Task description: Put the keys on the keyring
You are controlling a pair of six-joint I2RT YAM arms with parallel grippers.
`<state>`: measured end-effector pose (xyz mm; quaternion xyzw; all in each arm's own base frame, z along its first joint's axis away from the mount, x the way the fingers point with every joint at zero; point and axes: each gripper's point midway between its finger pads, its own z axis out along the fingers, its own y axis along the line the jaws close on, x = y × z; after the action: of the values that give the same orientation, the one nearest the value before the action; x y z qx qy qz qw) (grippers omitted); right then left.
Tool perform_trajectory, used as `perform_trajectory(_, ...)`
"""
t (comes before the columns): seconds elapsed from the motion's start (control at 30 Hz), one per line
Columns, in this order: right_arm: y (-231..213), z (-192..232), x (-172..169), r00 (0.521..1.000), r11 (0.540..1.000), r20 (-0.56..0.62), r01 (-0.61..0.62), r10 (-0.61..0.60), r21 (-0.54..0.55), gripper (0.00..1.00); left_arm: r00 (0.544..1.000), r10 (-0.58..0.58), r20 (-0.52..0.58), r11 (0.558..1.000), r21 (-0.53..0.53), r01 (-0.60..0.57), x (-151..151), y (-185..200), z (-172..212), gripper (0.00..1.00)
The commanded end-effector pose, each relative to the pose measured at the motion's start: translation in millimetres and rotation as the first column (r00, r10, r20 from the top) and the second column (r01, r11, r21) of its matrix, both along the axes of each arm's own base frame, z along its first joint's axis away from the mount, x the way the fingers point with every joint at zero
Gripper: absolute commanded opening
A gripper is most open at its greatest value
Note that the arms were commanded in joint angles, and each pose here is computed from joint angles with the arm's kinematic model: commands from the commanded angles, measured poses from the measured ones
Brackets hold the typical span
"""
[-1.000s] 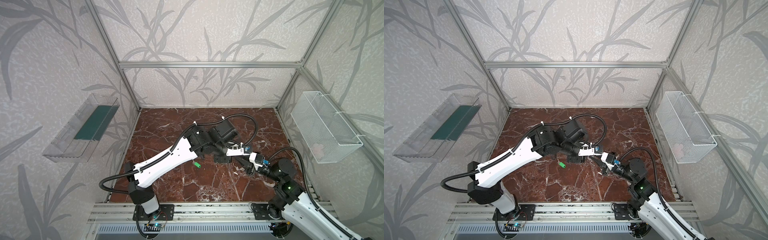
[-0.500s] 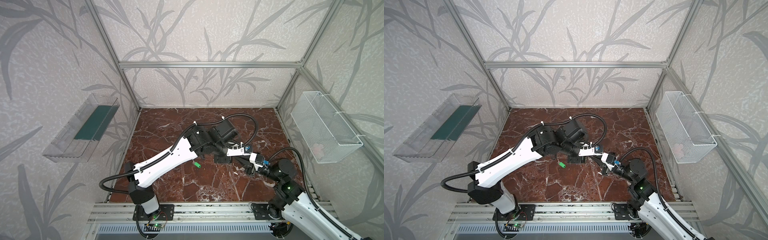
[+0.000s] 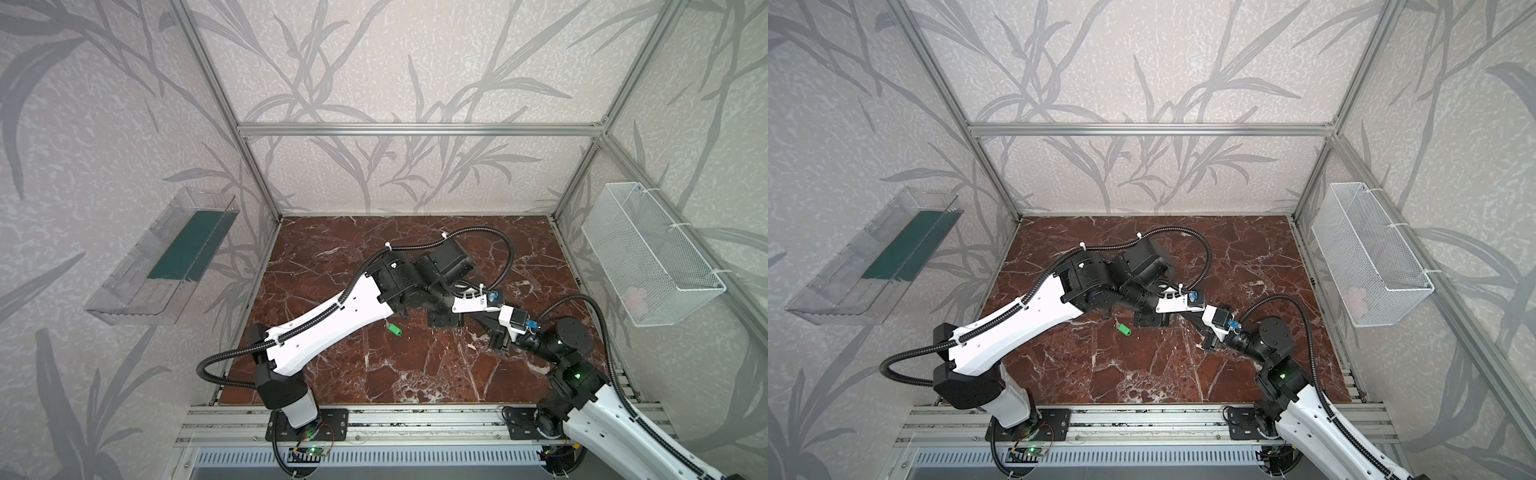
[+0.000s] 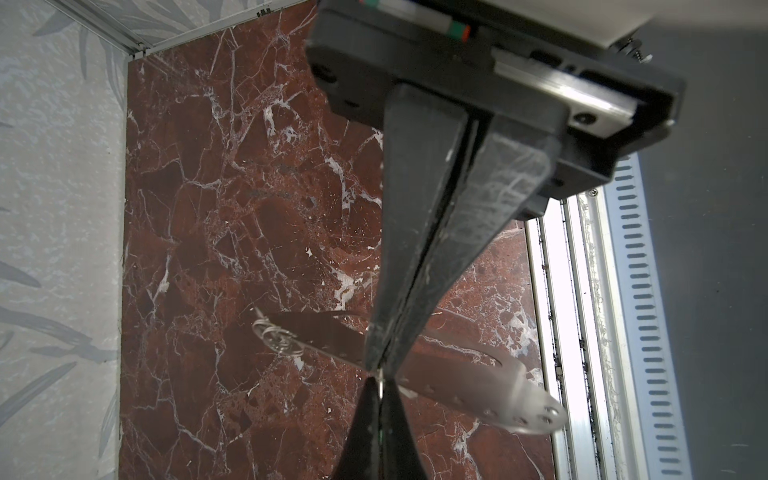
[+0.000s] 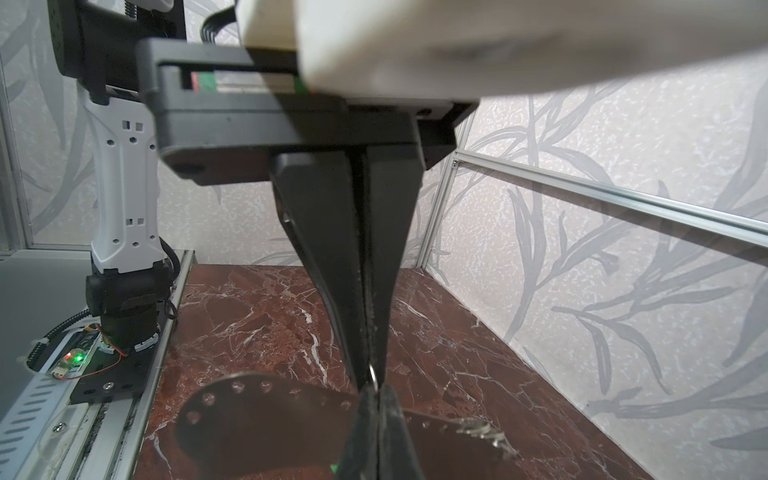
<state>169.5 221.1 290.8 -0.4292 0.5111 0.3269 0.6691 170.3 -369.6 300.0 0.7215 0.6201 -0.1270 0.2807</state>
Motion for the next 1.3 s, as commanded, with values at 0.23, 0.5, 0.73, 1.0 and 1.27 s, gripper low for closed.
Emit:
perform_trajectory(0.23,-2,3,4,1.0,0.997,-0.018,0.02,-0.019,0.068,0.0,1.0,0.008,0.004,0.982,-0.186,-0.007,1,-1,18,0.28)
perform_trajectory(0.5,-3,15,3,1.0,0.992,-0.005,0.011,-0.01,0.125,0.0,0.994,0.062,-0.087,0.914,-0.396,-0.091,11,17,19,0.3)
perform_trajectory(0.73,0,22,2,1.0,0.991,-0.002,-0.012,0.012,0.137,0.0,0.993,0.045,-0.111,0.864,-0.494,-0.094,8,14,18,0.28)
perform_trajectory(1.0,1,25,0,1.0,0.99,0.003,-0.026,0.026,0.139,0.0,0.992,0.044,-0.122,0.844,-0.527,-0.102,11,8,11,0.22)
perform_trajectory(1.27,1,25,-1,0.999,0.988,0.009,-0.035,0.034,0.148,0.0,0.993,0.042,-0.112,0.844,-0.528,-0.095,15,5,11,0.09)
